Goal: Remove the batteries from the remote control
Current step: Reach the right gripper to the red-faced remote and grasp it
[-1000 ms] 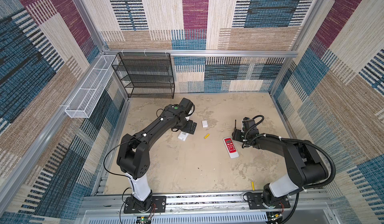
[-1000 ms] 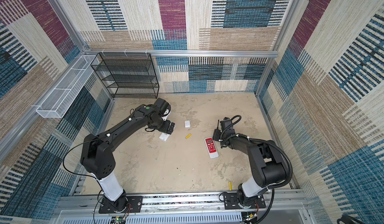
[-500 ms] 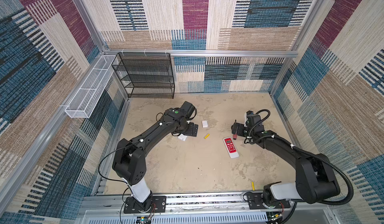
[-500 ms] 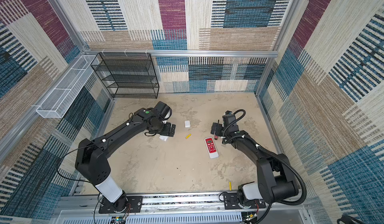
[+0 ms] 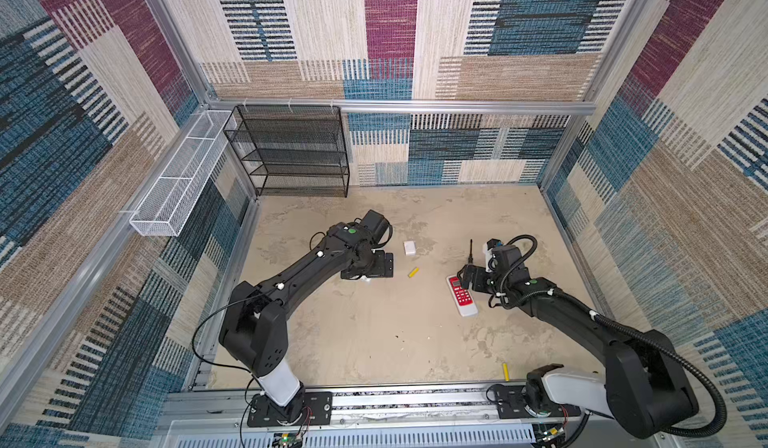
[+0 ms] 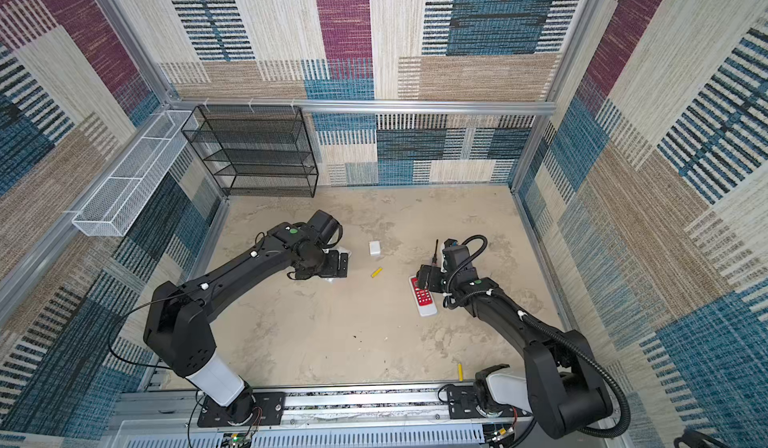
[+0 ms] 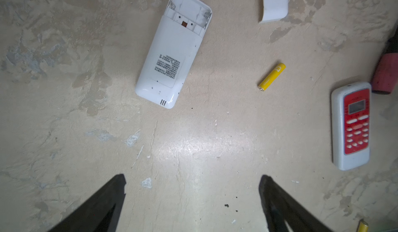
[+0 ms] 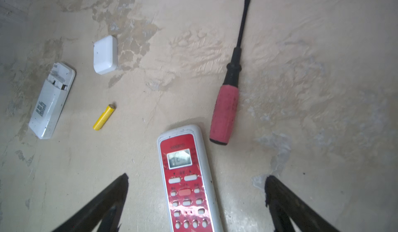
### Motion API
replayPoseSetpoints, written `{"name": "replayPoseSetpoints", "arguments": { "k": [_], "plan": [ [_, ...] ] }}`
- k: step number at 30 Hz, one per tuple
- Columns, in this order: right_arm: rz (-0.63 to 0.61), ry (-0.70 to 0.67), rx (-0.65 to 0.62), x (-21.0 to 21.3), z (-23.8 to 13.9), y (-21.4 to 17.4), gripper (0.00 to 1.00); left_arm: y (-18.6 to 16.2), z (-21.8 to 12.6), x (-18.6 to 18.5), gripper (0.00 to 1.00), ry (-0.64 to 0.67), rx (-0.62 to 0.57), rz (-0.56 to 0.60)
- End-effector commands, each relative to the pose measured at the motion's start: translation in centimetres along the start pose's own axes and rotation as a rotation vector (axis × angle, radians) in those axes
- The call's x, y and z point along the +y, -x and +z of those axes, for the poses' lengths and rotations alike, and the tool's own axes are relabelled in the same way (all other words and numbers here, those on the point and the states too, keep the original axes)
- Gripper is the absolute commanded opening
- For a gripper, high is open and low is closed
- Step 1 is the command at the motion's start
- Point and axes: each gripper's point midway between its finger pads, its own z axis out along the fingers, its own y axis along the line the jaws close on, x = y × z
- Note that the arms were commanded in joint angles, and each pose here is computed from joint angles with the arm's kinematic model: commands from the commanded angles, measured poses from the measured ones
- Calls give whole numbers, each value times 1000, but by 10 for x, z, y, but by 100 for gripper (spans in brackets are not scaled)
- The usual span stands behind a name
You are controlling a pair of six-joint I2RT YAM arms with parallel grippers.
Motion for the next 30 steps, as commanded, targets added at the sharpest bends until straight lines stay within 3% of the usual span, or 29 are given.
{"name": "replayPoseSetpoints", "arguments": {
  "k": [1,12,18,22,30],
  "plan": [
    [-8,28,8,11,4,-4,100,-1,-1,6,99,20,-6,-28],
    [-34,5,89,20,16,-28,95,-3,-3,10,99,32,-14,-34],
    [-48,-79,150,19,24,-51,88,-5,-1,13,99,40,-9,-37],
    [-58,-156,175,13,30,-63,78,-5,0,15,99,46,-8,-44],
    [-143,-204,214,23,35,-85,74,-6,2,18,99,39,-3,-46]
  ]
}}
